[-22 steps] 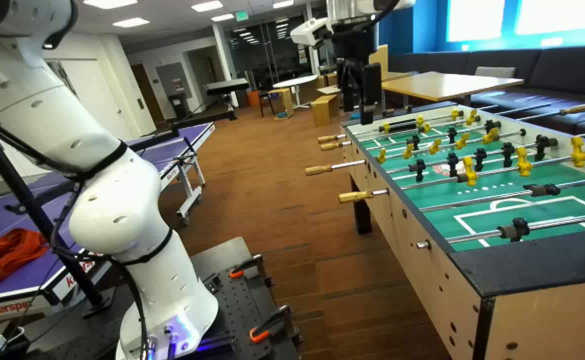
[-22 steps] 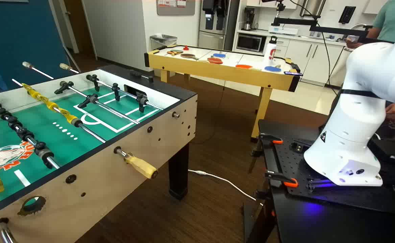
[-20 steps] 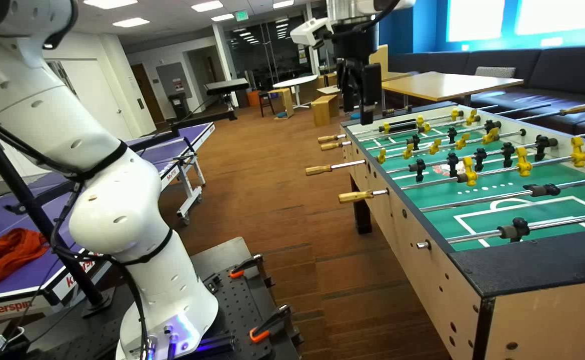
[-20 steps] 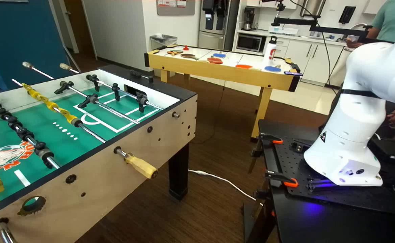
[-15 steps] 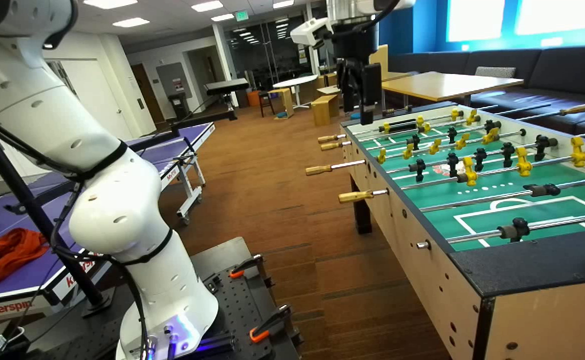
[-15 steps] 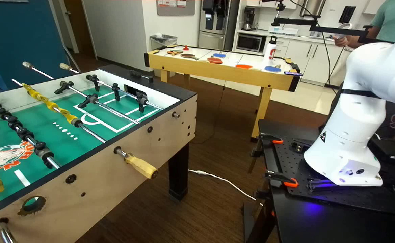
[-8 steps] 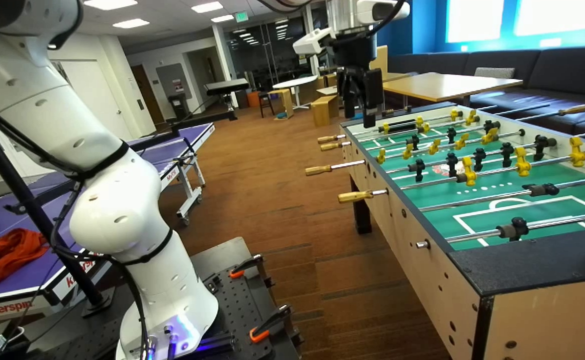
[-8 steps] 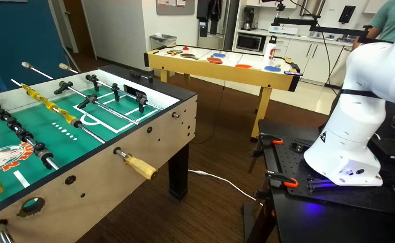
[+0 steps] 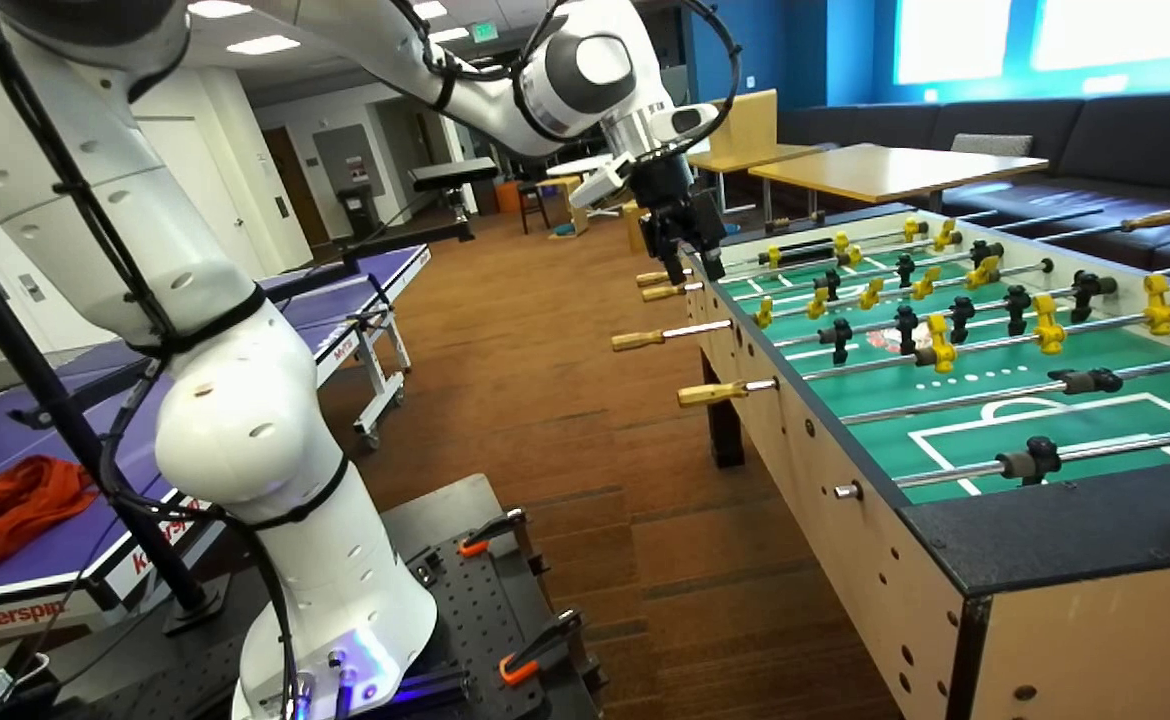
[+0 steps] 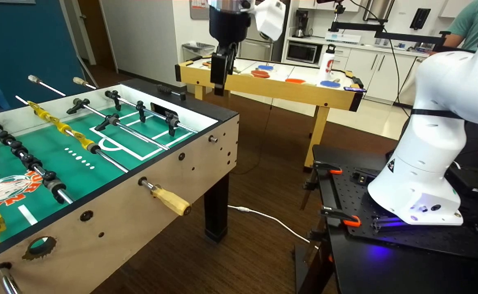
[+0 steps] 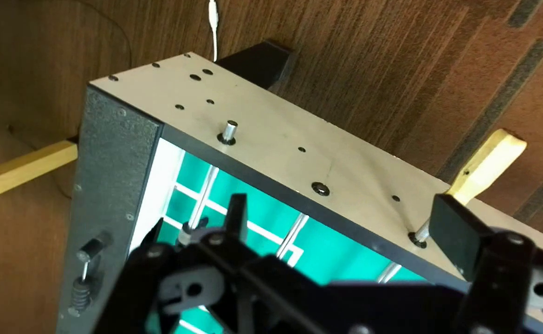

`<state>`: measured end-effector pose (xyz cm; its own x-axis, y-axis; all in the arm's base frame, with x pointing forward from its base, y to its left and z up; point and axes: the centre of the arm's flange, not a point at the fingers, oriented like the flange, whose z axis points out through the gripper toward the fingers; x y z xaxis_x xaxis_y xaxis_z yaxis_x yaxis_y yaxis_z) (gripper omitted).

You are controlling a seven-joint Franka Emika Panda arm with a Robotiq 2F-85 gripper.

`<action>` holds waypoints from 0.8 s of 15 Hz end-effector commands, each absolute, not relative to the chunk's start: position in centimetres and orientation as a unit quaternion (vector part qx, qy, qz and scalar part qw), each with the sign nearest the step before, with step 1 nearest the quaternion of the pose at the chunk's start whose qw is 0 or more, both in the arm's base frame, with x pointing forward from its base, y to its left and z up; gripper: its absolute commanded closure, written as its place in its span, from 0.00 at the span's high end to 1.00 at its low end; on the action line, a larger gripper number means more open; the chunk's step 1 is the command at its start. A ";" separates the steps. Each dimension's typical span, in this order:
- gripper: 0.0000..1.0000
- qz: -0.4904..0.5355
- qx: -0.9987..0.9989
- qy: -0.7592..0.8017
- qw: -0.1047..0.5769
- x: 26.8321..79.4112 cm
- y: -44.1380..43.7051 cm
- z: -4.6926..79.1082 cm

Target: Rotate the third rod forward

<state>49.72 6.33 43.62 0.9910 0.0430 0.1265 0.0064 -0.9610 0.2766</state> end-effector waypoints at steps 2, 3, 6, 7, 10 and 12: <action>1.00 0.083 0.975 0.070 0.194 47.5 10.7 40.6; 1.00 0.075 0.979 0.058 0.182 48.4 10.4 41.0; 1.00 0.072 0.977 0.071 0.188 47.9 11.1 40.4; 1.00 0.072 0.977 0.070 0.188 48.0 10.9 40.4; 1.00 0.077 0.968 0.084 0.222 47.4 12.9 39.4; 1.00 0.091 0.952 0.108 0.270 46.2 15.3 37.7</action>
<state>47.67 12.12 39.92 0.9706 0.2120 0.1144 0.1432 -0.8896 0.4336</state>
